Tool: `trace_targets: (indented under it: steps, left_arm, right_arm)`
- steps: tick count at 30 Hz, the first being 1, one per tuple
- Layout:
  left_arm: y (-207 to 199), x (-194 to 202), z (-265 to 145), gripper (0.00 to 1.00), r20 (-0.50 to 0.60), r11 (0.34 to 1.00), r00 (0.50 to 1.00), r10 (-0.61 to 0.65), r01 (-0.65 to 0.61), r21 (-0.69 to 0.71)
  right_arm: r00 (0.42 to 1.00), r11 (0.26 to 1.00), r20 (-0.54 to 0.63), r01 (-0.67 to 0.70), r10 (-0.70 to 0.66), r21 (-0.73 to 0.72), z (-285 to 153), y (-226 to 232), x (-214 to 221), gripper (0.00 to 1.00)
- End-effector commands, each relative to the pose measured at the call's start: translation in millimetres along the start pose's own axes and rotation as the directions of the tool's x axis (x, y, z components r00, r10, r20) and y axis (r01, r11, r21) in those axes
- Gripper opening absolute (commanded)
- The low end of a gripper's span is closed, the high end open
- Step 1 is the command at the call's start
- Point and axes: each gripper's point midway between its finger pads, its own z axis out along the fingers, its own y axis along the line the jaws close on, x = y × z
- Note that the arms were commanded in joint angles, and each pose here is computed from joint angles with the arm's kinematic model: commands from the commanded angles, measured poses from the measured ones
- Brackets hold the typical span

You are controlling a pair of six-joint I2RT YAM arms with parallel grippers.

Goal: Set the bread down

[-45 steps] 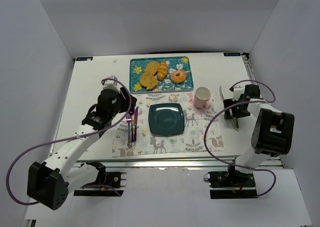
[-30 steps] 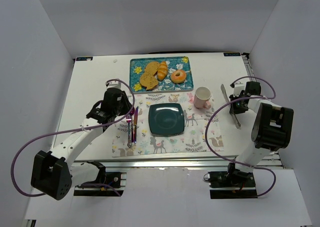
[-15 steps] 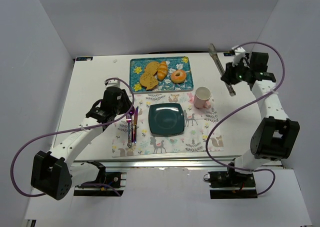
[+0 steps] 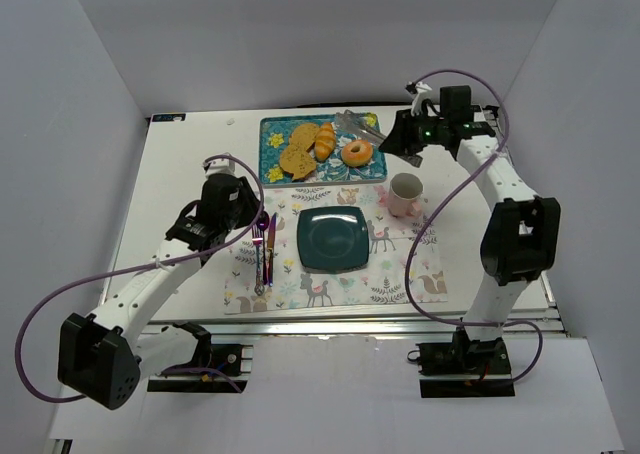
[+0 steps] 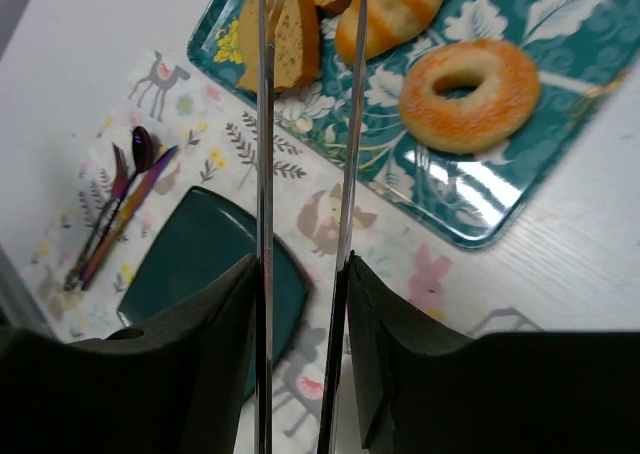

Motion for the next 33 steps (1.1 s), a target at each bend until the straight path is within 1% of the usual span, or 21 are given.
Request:
trace_targets:
  steps: [1,2,4,7,10,11,13,15,17,18,24,33]
  left_arm:
    - [-5,-16,-14,0.51,0.049,0.999,0.998,-0.037,0.037,0.010]
    - [-5,-17,-15,0.51,0.051,0.999,0.998,-0.042,0.042,0.012]
    - [-5,-17,-15,0.51,0.052,0.999,0.997,-0.051,0.051,0.006]
    - [-5,-18,-15,0.51,0.057,0.998,0.996,-0.070,0.070,0.003]
    - [-5,-19,-14,0.51,0.064,0.996,0.994,-0.091,0.091,0.002]
    - [-4,-20,-13,0.51,0.070,0.994,0.992,-0.108,0.108,-0.002]
    - [-4,-20,-13,0.51,0.072,0.994,0.991,-0.112,0.113,-0.004]
    - [-4,-21,-14,0.51,0.076,0.994,0.991,-0.113,0.113,-0.006]
    - [-3,-20,-14,0.51,0.076,0.993,0.991,-0.113,0.114,-0.010]
    - [-2,-20,-13,0.51,0.075,0.993,0.991,-0.113,0.114,-0.011]
    - [-4,-18,-9,0.51,0.061,0.995,0.993,-0.103,0.104,-0.012]
    - [-6,-18,-4,0.51,0.048,0.996,0.995,-0.088,0.089,-0.014]
  right_arm:
    - [0.994,0.993,0.064,-0.085,0.091,-0.083,19,31,-29,0.45]
    - [0.988,0.986,0.048,-0.145,0.149,-0.078,28,30,-23,0.45]
    - [0.975,0.974,0.031,-0.218,0.221,-0.067,42,26,-15,0.46]
    - [0.961,0.960,0.021,-0.273,0.275,-0.065,53,25,-12,0.46]
    - [0.934,0.935,0.021,-0.355,0.356,-0.019,63,16,-9,0.46]
    - [0.902,0.902,0.015,-0.432,0.432,0.013,66,13,-4,0.44]
    - [0.892,0.892,0.005,-0.453,0.453,0.019,66,14,1,0.44]
    - [0.858,0.858,-0.015,-0.512,0.513,0.042,65,14,15,0.44]
    - [0.842,0.842,-0.024,-0.538,0.539,0.038,61,20,19,0.44]
    - [0.822,0.823,-0.036,-0.567,0.568,0.044,60,23,27,0.45]
    - [0.778,0.781,-0.065,-0.622,0.625,0.056,62,31,44,0.48]
    - [0.743,0.747,-0.082,-0.662,0.664,0.057,73,28,51,0.50]
